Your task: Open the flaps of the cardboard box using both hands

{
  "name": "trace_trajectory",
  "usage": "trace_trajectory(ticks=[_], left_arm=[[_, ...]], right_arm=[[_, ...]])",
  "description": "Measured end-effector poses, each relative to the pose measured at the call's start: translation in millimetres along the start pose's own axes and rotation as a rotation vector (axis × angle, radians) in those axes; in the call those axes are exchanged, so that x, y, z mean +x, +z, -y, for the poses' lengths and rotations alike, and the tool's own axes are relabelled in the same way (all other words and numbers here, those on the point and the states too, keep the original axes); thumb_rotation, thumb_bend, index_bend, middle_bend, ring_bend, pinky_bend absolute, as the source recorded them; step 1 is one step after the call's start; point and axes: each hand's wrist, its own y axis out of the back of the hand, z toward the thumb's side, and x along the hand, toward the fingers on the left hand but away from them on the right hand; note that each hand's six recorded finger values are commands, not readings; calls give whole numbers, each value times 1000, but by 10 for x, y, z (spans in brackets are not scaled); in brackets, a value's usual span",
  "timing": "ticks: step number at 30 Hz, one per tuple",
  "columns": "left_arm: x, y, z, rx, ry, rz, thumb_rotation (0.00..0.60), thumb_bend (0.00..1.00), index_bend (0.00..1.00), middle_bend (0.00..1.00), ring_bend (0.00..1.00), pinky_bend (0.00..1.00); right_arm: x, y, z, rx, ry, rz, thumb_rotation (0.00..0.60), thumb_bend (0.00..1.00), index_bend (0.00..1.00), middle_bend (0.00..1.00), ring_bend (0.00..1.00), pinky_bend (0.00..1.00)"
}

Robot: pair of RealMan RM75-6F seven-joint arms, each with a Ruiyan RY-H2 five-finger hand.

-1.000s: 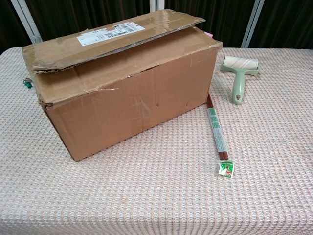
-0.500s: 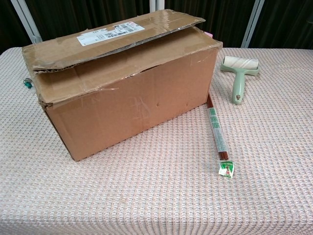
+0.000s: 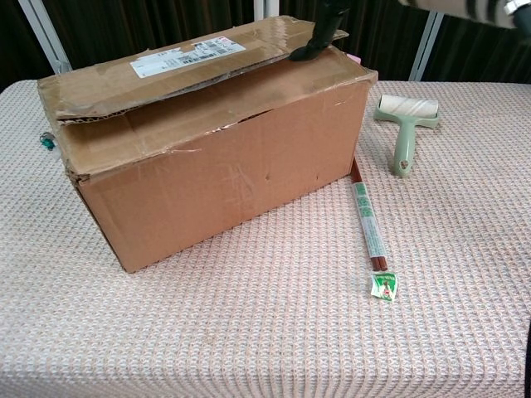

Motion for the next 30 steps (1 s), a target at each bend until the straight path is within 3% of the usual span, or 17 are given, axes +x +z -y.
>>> trace_trajectory(ticks=[8, 13, 30], left_arm=[[-15, -65, -13, 3, 1, -12, 504, 75, 42, 68, 80, 211], [-31, -116, -32, 1, 12, -25, 505, 75, 42, 68, 80, 211], [-55, -332, -128, 16, 24, -93, 508, 75, 42, 68, 80, 211]], right_arm=[[-262, 202, 196, 13, 15, -11, 600, 125, 0, 0, 0, 0], [-371, 274, 203, 15, -12, -1, 600, 131, 0, 0, 0, 0], [-912, 510, -402, 43, -197, 13, 600, 151, 0, 0, 0, 0]])
